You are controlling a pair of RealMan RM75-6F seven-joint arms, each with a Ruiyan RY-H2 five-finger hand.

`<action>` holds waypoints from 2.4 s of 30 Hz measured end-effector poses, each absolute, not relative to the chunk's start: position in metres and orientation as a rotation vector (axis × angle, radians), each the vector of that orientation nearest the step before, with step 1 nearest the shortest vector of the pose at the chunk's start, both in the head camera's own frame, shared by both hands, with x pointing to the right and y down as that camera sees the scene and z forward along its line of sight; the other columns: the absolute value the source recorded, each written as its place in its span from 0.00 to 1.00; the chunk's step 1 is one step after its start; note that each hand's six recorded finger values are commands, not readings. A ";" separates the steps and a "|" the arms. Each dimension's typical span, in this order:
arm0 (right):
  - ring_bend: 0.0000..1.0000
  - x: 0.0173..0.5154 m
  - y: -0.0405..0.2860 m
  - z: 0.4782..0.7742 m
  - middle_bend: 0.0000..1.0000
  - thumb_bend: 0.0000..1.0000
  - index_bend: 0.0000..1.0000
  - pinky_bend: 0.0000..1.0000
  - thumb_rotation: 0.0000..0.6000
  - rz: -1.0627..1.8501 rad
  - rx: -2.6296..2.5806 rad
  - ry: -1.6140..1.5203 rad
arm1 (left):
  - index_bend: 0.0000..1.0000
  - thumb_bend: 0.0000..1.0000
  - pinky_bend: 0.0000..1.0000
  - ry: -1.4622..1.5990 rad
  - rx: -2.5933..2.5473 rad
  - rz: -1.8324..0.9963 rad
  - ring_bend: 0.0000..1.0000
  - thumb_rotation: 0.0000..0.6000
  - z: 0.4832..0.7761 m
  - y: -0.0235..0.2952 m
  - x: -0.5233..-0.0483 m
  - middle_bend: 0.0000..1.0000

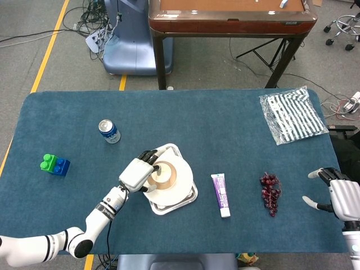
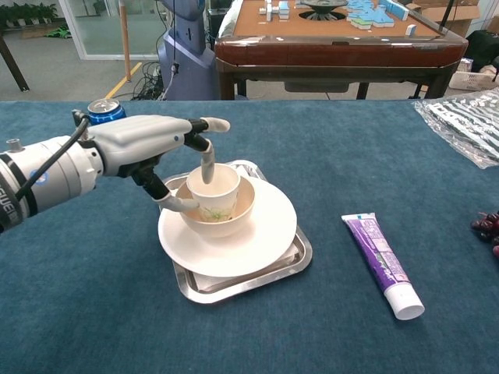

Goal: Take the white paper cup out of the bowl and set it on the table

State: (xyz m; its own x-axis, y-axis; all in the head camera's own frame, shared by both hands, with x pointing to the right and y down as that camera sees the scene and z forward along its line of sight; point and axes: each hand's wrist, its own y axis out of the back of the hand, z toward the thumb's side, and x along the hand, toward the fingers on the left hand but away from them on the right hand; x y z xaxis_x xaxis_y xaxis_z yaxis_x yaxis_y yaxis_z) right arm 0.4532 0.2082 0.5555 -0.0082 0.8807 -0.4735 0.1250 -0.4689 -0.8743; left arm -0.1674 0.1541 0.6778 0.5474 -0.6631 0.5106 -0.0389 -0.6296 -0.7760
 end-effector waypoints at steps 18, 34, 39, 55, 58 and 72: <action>0.25 0.455 0.208 0.552 0.38 0.17 0.41 0.34 1.00 1.533 -1.636 -1.067 | 0.55 0.23 0.09 0.585 -2.066 -1.092 0.00 1.00 0.688 0.154 -0.162 0.00; 0.25 0.455 0.208 0.553 0.38 0.17 0.41 0.34 1.00 1.534 -1.637 -1.067 | 0.65 0.33 0.09 0.590 -2.052 -1.104 0.00 1.00 0.692 0.153 -0.165 0.00; 0.25 0.455 0.208 0.553 0.38 0.17 0.41 0.34 1.00 1.534 -1.637 -1.065 | 0.66 0.35 0.10 0.589 -2.056 -1.083 0.00 1.00 0.692 0.155 -0.165 0.00; 0.25 0.455 0.208 0.553 0.38 0.17 0.41 0.34 1.00 1.535 -1.637 -1.062 | 0.66 0.35 0.10 0.592 -1.991 -1.046 0.00 1.00 0.655 0.150 -0.171 0.00; 0.25 0.454 0.209 0.555 0.38 0.17 0.41 0.34 1.00 1.538 -1.638 -1.056 | 0.66 0.35 0.10 0.600 -1.958 -1.056 0.00 1.00 0.642 0.145 -0.179 0.00; 0.25 0.452 0.210 0.560 0.38 0.17 0.41 0.34 1.00 1.555 -1.638 -1.037 | 0.65 0.35 0.10 0.561 -1.770 -1.388 0.00 1.00 0.636 0.125 -0.256 0.00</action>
